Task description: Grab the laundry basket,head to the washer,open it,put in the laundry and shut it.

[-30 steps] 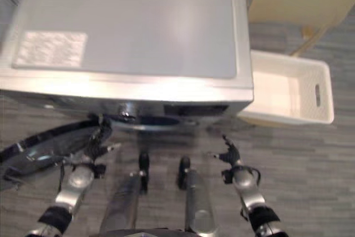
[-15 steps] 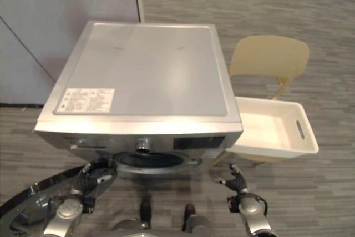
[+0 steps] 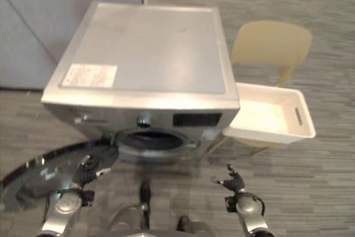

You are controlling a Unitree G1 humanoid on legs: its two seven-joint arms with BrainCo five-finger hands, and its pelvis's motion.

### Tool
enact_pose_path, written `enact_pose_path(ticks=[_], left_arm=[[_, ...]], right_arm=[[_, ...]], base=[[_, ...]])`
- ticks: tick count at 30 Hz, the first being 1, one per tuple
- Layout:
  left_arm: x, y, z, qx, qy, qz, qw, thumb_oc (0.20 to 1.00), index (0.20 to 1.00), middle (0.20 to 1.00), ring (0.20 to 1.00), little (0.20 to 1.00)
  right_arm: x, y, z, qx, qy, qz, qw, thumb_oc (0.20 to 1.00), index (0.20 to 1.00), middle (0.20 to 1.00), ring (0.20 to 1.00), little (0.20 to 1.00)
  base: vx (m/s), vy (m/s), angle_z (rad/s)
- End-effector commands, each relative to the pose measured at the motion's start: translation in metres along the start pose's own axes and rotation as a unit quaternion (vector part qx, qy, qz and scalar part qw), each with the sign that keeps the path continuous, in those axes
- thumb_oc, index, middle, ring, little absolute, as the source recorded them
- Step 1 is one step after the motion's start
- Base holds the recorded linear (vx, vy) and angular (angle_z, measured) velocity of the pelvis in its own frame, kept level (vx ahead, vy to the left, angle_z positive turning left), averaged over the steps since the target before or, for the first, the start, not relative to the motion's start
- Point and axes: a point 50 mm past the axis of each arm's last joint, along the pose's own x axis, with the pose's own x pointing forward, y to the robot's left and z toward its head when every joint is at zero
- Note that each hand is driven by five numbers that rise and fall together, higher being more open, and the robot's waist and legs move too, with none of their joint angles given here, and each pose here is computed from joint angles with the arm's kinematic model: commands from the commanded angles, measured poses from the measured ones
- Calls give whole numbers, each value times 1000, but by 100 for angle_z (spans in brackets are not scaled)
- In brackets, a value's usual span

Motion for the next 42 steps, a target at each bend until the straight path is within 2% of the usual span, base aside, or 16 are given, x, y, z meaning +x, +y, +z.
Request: enact_pose_path(ticks=[1,12,21,25,30,33,34,39,40,42], left_arm=[[10,8,28,20,-59,8,998,1000,1000,1000,1000,1000],[14,-9,39,24,-76,-21,997,1000,1000,1000,1000,1000],[20,-5,80,85,-157,-8,984,1000,1000,1000,1000,1000],[25,17,129,132,-239,53,961,1000,1000,1000,1000,1000],[35,61,201,165,-310,169,921,1000,1000,1000,1000,1000],[40,89,227,207,-298,223,905,1000,1000,1000,1000,1000],[41,108,245,225,-290,254,895,1000,1000,1000,1000,1000],[42,137,268,242,-268,291,886,1000,1000,1000,1000,1000],[40,155,277,254,-246,306,884,1000,1000,1000,1000,1000],[39,171,275,251,-212,313,891,1000,1000,1000,1000,1000]], right_arm=[[4,-11,21,-2,-50,-24,998,1000,1000,1000,1000,1000],[2,-12,7,-10,-22,-16,1000,1000,1000,1000,1000,1000],[2,-6,14,-16,-40,-5,999,1000,1000,1000,1000,1000],[0,3,17,-25,-49,15,998,1000,1000,1000,1000,1000],[-1,4,19,-40,-58,28,997,1000,1000,1000,1000,1000],[0,3,22,-52,-61,35,996,1000,1000,1000,1000,1000],[1,2,26,-56,-67,37,996,1000,1000,1000,1000,1000],[5,2,37,-62,-81,43,994,1000,1000,1000,1000,1000],[7,2,42,-69,-89,48,992,1000,1000,1000,1000,1000],[8,2,48,-73,-98,53,991,1000,1000,1000,1000,1000]], base=[[-346,11,19],[-104,93,43],[36,162,21],[61,151,-20],[15,105,-18],[-31,76,-20],[-50,64,-13],[-97,32,-13],[-104,29,-8],[-112,28,-6]])
